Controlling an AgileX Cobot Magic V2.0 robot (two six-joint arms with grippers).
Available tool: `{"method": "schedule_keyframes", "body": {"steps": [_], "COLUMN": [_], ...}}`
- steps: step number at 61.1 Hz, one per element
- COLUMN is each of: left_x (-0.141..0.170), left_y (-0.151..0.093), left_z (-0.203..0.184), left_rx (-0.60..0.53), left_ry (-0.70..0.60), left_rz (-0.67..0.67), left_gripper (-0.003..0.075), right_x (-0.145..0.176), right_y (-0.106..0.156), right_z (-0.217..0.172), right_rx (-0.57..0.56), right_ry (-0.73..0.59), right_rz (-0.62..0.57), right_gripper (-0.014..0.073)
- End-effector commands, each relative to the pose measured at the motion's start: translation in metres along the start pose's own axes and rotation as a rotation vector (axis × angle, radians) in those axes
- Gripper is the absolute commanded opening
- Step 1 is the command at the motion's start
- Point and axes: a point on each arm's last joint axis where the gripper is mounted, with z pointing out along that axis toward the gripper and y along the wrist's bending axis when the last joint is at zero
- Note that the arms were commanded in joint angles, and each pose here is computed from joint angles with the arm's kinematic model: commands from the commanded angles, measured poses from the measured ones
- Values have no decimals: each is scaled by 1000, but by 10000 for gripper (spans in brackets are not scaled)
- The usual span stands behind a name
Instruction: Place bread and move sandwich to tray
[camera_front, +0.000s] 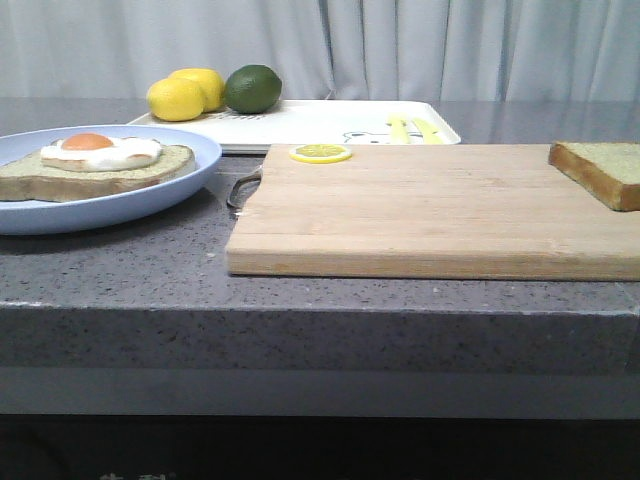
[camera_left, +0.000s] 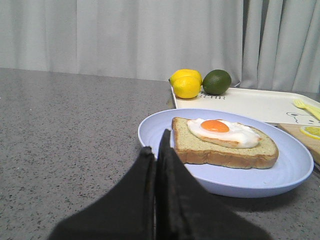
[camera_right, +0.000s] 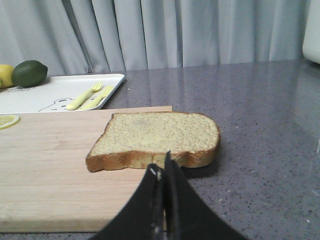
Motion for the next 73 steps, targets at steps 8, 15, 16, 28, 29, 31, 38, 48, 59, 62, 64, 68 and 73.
{"method": "schedule_keyframes", "body": {"steps": [8,15,16,28,29,31,38,48,59,62,64,68,73], "left_x": [-9,-9,-9,-9,-9,-9,-9,-9,-12,-15,-19,-33,-52], "left_y": [0,0,0,0,0,0,0,0,0,-1,-1,-2,-4], "left_z": [-2,-2,-2,-2,-2,-2,-2,-2,-3,-3,-4,-6,-11], "left_rx": [4,4,4,4,4,4,4,4,4,5,6,10,17], "left_ry": [-110,-110,-110,-110,-110,-110,-110,-112,-126,-136,-143,-172,-203], "left_rz": [-11,-11,-11,-11,-11,-11,-11,-11,-11,-13,-16,-20,-21], "left_gripper": [-20,-20,-20,-20,-20,-20,-20,-20,-20,-20,-20,-20,-20], "right_x": [-9,-9,-9,-9,-9,-9,-9,-9,-8,-8,-9,-15,-29], "right_y": [1,1,1,1,1,1,1,1,1,1,1,1,3], "right_z": [-2,-2,-2,-2,-2,-2,-2,-2,-2,-2,-2,-3,-6], "right_rx": [-6,-6,-6,-6,-6,-6,-6,-6,-4,-4,-4,-5,-9], "right_ry": [-98,-98,-98,-98,-98,-98,-98,-103,-83,-82,-84,-84,-87], "right_rz": [-13,-13,-13,-13,-13,-13,-13,-13,-14,-14,-12,3,22], "right_gripper": [-69,-69,-69,-69,-69,-69,-69,-69,-69,-69,-69,-69,-69]}}
